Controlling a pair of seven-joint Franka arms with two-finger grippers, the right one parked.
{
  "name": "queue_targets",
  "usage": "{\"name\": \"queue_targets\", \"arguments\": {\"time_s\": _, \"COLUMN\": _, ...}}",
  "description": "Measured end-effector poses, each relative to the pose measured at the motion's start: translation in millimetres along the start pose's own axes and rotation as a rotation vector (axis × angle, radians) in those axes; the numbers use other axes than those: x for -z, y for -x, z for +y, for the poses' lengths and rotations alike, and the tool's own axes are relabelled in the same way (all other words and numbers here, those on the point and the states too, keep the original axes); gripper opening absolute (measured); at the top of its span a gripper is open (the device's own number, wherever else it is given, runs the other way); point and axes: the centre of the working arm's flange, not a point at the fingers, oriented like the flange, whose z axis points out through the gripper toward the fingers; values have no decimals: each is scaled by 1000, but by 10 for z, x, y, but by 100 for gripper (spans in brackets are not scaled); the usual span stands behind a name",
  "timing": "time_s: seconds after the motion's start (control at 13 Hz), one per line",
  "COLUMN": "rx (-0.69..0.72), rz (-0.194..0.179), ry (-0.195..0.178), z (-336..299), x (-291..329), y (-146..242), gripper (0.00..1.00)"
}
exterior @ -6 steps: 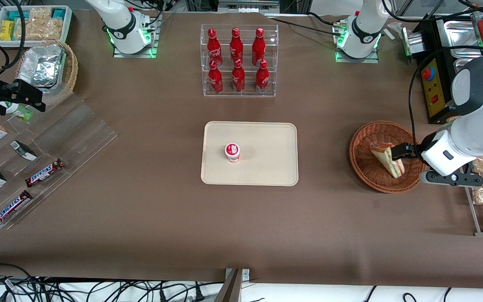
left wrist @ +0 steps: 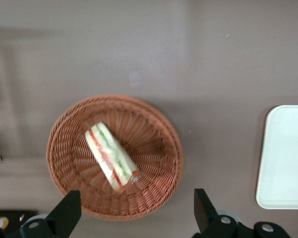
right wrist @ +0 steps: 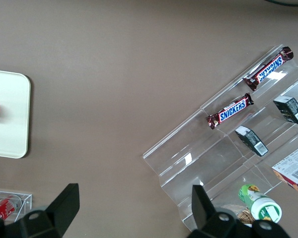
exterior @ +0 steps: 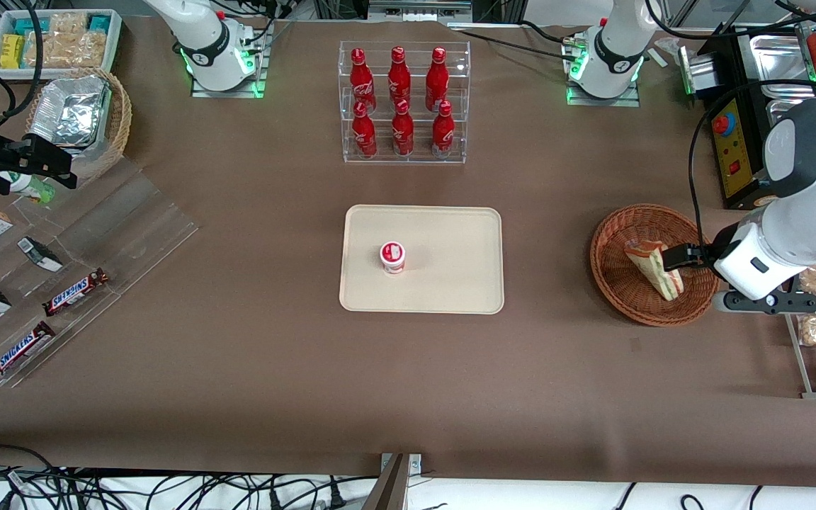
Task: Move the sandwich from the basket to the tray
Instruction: 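Lower the open left gripper over the sandwich in the wicker basket, then close the left gripper on the wrapped sandwich and lift it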
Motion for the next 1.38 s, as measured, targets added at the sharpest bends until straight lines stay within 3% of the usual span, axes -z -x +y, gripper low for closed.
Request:
{"name": "queue_targets", "arguments": {"time_s": 0.15, "rx": 122, "rz": -55, "ry": -14, "z": -111, "x": -236, "y": 2, "gripper": 100}}
{"name": "queue_targets", "arguments": {"time_s": 0.31, "rx": 239, "rz": -61, "ry": -53, "z": -150, "x": -456, "y": -39, "gripper": 100}}
{"name": "queue_targets", "arguments": {"time_s": 0.77, "rx": 497, "rz": 48, "ry": -40, "z": -253, "x": -1292, "y": 74, "gripper": 100}}
{"name": "queue_targets", "arguments": {"time_s": 1.0, "rx": 595, "rz": 97, "ry": -53, "z": -405, "x": -1549, "y": 203, "gripper": 100}}
{"name": "queue_targets", "arguments": {"time_s": 1.38, "rx": 619, "rz": 111, "ry": -63, "z": -417, "x": -1883, "y": 370, "gripper": 100}}
